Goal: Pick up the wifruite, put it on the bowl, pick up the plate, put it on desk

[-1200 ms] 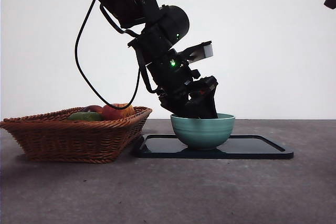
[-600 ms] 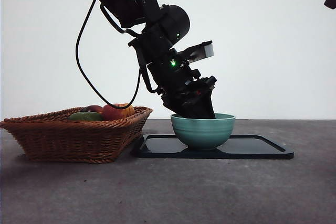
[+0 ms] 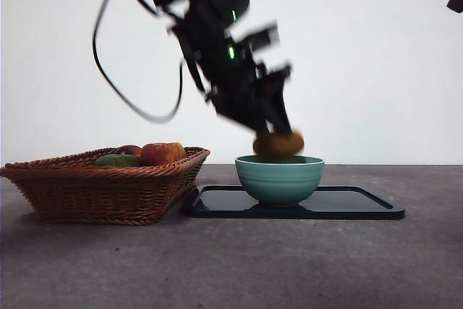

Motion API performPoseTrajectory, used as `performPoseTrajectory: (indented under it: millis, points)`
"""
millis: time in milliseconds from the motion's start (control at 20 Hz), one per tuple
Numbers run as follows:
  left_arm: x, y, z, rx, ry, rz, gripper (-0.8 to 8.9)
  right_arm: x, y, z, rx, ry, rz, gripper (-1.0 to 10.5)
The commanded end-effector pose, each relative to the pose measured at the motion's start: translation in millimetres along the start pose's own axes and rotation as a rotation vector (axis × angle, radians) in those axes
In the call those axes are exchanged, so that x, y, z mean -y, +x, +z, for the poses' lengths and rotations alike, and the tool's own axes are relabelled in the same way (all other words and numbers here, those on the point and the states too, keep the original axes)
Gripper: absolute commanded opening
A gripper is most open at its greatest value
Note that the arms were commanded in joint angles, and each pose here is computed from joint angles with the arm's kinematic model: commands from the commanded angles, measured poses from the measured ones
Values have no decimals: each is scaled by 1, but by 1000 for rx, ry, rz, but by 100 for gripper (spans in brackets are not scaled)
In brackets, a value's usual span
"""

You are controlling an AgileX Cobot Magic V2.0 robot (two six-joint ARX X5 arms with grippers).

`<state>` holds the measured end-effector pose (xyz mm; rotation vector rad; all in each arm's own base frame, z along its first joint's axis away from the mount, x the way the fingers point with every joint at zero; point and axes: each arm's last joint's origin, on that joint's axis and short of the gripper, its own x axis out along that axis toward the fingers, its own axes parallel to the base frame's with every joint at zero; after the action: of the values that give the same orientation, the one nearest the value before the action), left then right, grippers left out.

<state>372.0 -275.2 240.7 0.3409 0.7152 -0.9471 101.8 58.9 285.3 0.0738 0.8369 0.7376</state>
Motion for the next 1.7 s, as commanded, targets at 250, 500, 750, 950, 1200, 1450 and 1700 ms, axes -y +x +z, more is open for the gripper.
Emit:
performPoseTrajectory:
  millis: [250,500,750,950,1200,1450,1700]
  points:
    - [21,-139,52,255,-88,57,122,-1,0,2,4,-23,7,185]
    - [47,-245,43,313,-238,123,123,-1,0,2,12,-41,8,185]
    - [60,-297,15,246,-330,326,123,-1,0,3,12,-42,8,185]
    - [55,-293,-9,229,-429,410,123,-1,0,3,13,-48,8,185]
    - [35,-238,-44,193,-533,500,123,-1,0,2,12,-47,8,185]
    - [18,-185,-89,198,-635,580,123,-1,0,3,12,-47,8,185]
    - [4,-142,-112,77,-653,590,123,-1,1,3,16,-49,8,185]
